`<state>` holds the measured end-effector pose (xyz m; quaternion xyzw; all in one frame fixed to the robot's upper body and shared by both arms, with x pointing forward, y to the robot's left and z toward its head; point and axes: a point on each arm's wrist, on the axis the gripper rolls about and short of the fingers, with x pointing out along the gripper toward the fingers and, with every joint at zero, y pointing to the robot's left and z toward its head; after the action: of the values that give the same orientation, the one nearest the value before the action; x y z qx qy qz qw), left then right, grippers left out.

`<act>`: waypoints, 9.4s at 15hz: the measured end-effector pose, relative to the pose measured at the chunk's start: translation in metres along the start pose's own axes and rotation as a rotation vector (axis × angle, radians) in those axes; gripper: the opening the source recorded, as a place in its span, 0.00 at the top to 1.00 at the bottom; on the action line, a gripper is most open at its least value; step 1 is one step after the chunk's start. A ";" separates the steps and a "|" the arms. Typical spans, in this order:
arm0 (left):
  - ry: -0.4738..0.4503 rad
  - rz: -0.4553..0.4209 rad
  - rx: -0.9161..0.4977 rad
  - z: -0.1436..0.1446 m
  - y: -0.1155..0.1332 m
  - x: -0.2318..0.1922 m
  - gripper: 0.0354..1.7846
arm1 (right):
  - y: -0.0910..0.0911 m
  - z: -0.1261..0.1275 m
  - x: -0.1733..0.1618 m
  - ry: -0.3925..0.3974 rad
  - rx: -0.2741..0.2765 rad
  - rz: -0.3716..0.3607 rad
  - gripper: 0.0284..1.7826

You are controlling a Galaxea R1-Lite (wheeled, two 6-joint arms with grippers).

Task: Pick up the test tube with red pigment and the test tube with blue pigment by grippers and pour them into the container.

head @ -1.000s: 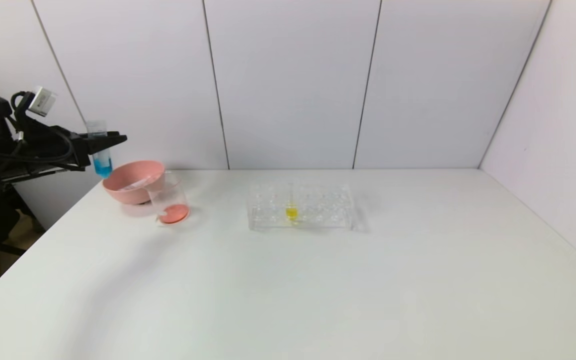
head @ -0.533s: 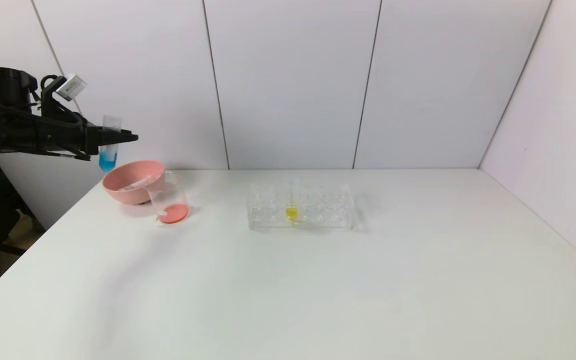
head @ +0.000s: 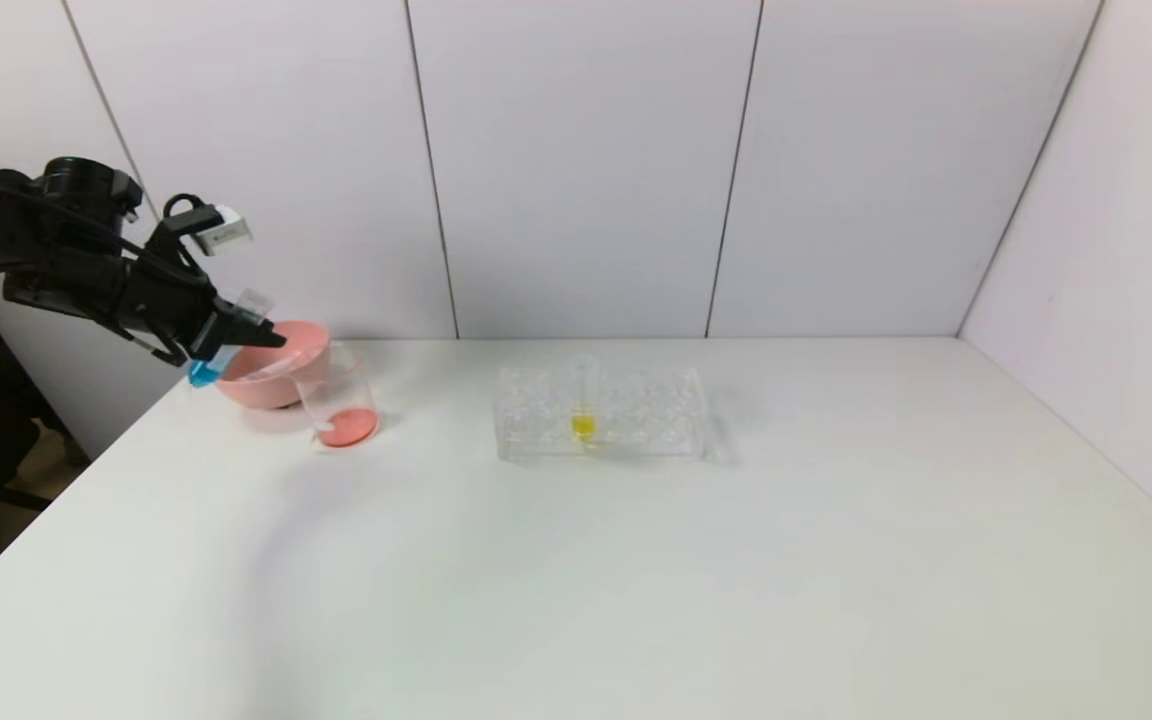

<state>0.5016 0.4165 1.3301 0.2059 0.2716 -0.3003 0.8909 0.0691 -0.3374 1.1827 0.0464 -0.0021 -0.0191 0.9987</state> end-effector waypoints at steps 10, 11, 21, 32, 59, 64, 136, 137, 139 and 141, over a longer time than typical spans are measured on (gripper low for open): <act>0.142 0.096 0.221 0.028 -0.024 -0.002 0.71 | 0.000 0.000 0.000 0.000 0.000 0.000 0.00; 0.154 0.095 0.237 0.028 -0.026 -0.001 0.71 | 0.000 0.000 0.000 0.000 0.000 0.000 0.00; 0.255 0.122 0.352 0.031 -0.033 0.007 0.71 | 0.000 0.000 0.000 0.000 0.000 0.000 0.00; 0.317 0.161 0.400 0.038 -0.041 0.023 0.71 | 0.000 0.000 0.000 0.000 0.000 0.000 0.00; 0.505 0.270 0.548 0.044 -0.048 0.033 0.71 | 0.000 0.000 0.000 0.000 0.000 0.000 0.00; 0.583 0.309 0.597 0.047 -0.052 0.035 0.71 | 0.000 0.000 0.000 0.000 0.000 0.000 0.00; -0.600 1.032 -0.542 -0.021 -0.007 0.099 0.19 | 0.000 0.000 0.000 0.000 0.000 0.000 0.00; -0.606 1.028 -0.539 -0.016 -0.009 0.095 0.13 | 0.000 0.000 0.000 0.000 0.000 0.000 0.00; -0.605 0.993 -0.531 0.000 -0.018 0.083 0.04 | 0.000 0.000 0.000 0.000 0.000 0.000 0.00; -0.601 0.895 -0.519 0.019 -0.030 0.070 0.00 | 0.000 0.000 0.000 0.000 0.000 0.000 0.00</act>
<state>0.5363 0.3548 1.2962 -0.0177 -0.0410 0.1354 0.9898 0.0691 -0.3374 1.1828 0.0466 -0.0023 -0.0191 0.9987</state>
